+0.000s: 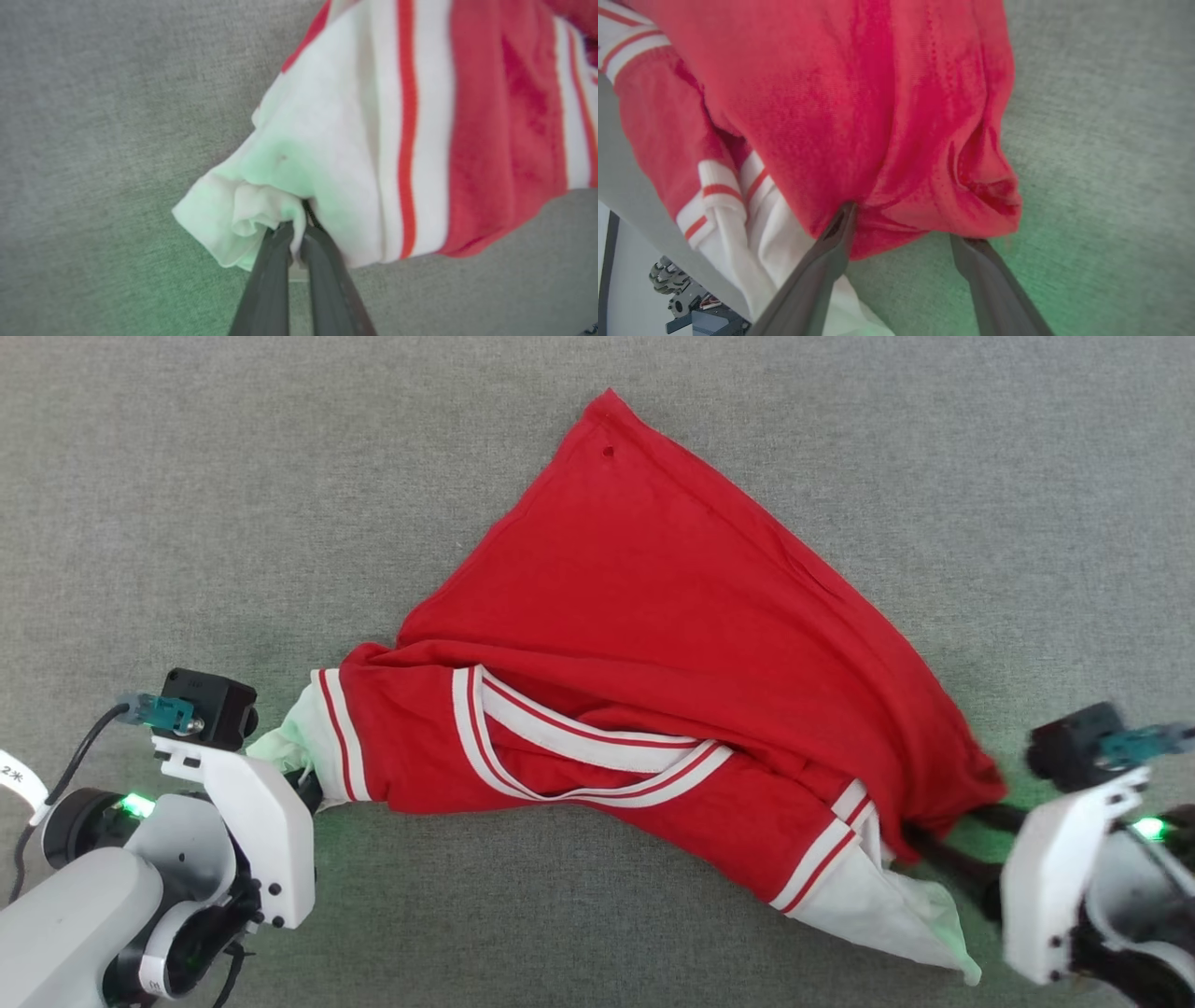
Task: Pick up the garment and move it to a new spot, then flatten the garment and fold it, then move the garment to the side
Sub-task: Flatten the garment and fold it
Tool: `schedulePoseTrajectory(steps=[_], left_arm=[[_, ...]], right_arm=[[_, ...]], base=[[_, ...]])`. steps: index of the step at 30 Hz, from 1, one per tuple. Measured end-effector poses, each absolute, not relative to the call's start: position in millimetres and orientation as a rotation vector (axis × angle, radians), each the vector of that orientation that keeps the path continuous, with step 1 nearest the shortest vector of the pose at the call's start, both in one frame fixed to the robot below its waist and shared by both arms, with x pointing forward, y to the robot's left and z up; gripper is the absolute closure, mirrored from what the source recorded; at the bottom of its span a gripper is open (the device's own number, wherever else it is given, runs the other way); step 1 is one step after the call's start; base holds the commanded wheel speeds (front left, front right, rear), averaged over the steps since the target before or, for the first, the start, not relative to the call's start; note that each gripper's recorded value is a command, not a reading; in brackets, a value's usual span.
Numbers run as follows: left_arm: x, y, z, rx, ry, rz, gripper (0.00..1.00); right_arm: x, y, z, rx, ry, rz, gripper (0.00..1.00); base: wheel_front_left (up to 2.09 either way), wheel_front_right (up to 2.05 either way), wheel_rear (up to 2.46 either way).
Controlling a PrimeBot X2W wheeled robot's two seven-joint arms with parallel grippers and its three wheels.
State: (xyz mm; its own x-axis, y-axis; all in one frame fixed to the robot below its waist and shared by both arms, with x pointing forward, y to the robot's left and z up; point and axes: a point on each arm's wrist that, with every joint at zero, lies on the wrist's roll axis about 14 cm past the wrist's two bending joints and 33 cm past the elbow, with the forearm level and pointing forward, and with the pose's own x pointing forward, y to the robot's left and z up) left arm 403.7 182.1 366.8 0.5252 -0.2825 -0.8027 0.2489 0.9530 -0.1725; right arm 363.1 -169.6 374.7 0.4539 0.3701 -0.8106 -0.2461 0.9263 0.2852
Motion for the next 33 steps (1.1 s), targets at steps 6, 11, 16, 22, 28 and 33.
schedulePoseTrajectory(steps=[6, 11, 16, 22, 28, 33], left_arm=[[398, 183, 370, -0.053, 0.952, -0.306, 1.0], [393, 184, 373, -0.066, 0.949, -0.3, 1.0], [384, 184, 374, -0.084, 0.95, -0.295, 1.0], [378, 185, 376, -0.107, 0.94, -0.284, 1.0], [371, 186, 376, -0.125, 0.93, -0.273, 1.0], [365, 189, 375, -0.148, 0.926, -0.257, 1.0]], right_arm=[[388, -178, 420, 0.059, 0.863, 0.343, 0.0], [409, -162, 449, 0.027, 0.751, 0.384, 0.0], [440, -142, 465, -0.008, 0.666, 0.447, 0.0], [485, -111, 472, -0.019, 0.603, 0.533, 0.0], [528, -75, 464, -0.045, 0.601, 0.62, 0.0], [556, -43, 450, -0.084, 0.643, 0.683, 0.0]], base=[[0.0, 0.0, 0.0], [0.0, 0.0, 0.0], [0.0, 0.0, 0.0], [0.0, 0.0, 0.0], [0.0, 0.0, 0.0], [0.0, 0.0, 0.0]])
